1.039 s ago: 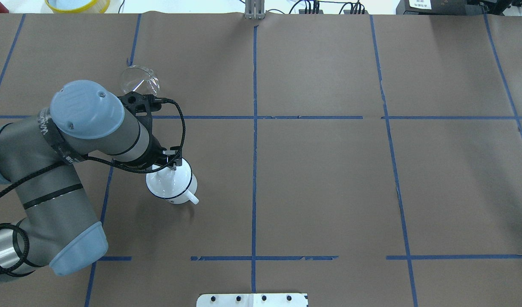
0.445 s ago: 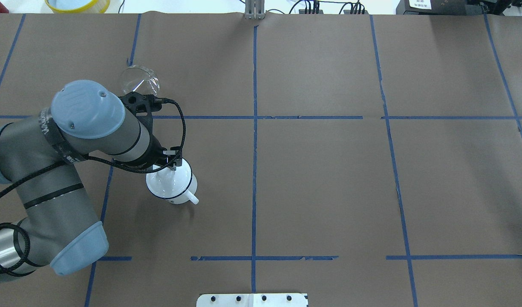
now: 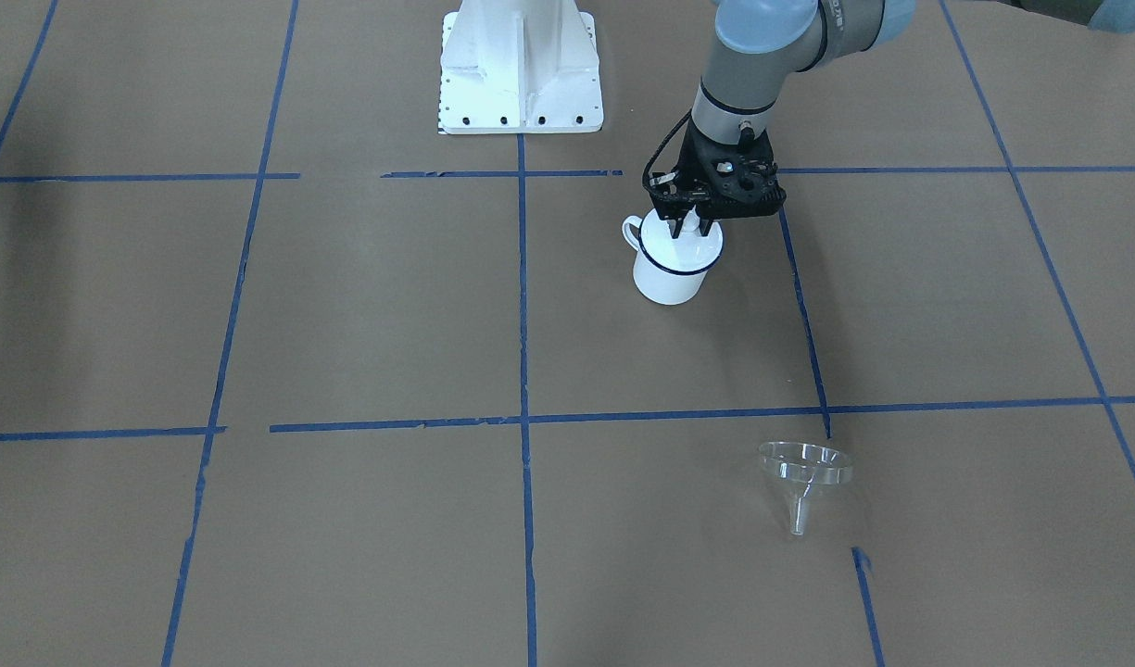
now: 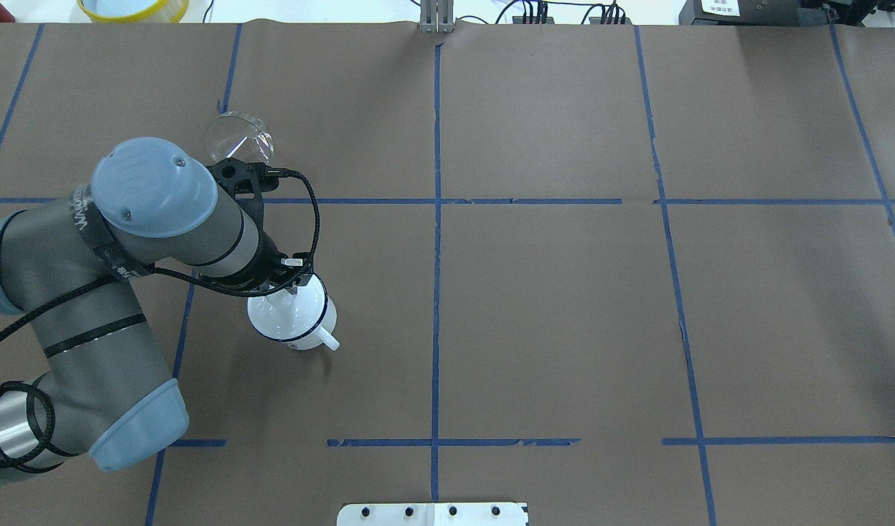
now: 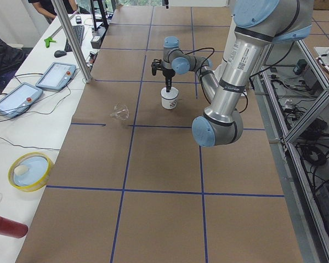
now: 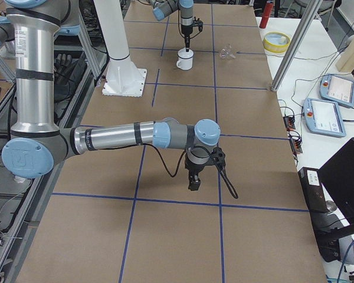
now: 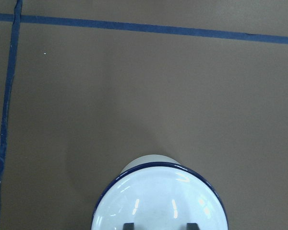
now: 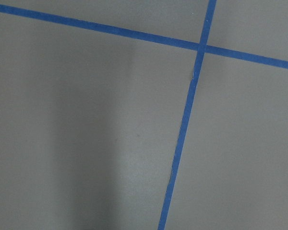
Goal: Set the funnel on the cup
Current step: 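Lift the lid off the mug with the left gripper and set it beside the mug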
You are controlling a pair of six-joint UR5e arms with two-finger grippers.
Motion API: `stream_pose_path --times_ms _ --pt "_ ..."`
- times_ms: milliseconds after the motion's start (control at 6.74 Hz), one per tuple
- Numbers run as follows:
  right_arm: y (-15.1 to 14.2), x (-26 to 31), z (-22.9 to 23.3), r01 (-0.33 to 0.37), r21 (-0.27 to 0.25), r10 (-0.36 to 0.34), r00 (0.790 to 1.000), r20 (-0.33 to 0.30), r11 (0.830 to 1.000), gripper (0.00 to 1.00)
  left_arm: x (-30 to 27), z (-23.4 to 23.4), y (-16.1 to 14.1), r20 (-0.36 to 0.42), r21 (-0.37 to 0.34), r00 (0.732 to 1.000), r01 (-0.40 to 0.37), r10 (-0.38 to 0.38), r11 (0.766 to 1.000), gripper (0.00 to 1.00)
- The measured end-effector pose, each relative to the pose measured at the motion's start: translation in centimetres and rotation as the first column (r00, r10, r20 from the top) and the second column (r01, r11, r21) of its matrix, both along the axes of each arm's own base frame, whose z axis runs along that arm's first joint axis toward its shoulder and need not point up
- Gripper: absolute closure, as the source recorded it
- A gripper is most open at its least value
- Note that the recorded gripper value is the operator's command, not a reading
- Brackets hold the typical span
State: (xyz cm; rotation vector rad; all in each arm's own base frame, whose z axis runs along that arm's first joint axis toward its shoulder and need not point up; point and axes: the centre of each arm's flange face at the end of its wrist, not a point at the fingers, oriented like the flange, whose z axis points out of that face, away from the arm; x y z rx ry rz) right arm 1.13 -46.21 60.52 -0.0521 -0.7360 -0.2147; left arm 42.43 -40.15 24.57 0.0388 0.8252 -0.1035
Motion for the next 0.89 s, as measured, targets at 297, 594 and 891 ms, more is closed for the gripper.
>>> stream_pose_path --times_ms 297,594,891 --pt "0.0 0.0 0.0 0.0 0.0 0.0 1.0 0.0 1.0 0.0 -1.6 -1.0 -0.3 -0.011 -0.01 1.0 0.011 -0.011 1.0 1.0" --pt "0.0 0.0 0.0 0.0 0.0 0.0 1.0 0.0 1.0 0.0 -7.8 -2.8 -2.5 0.005 -0.009 0.999 0.05 -0.05 0.999 1.0" --pt "0.0 0.0 0.0 0.0 0.0 0.0 1.0 0.0 1.0 0.0 -13.9 -2.3 -5.0 0.055 0.069 0.998 0.029 -0.033 0.997 1.0"
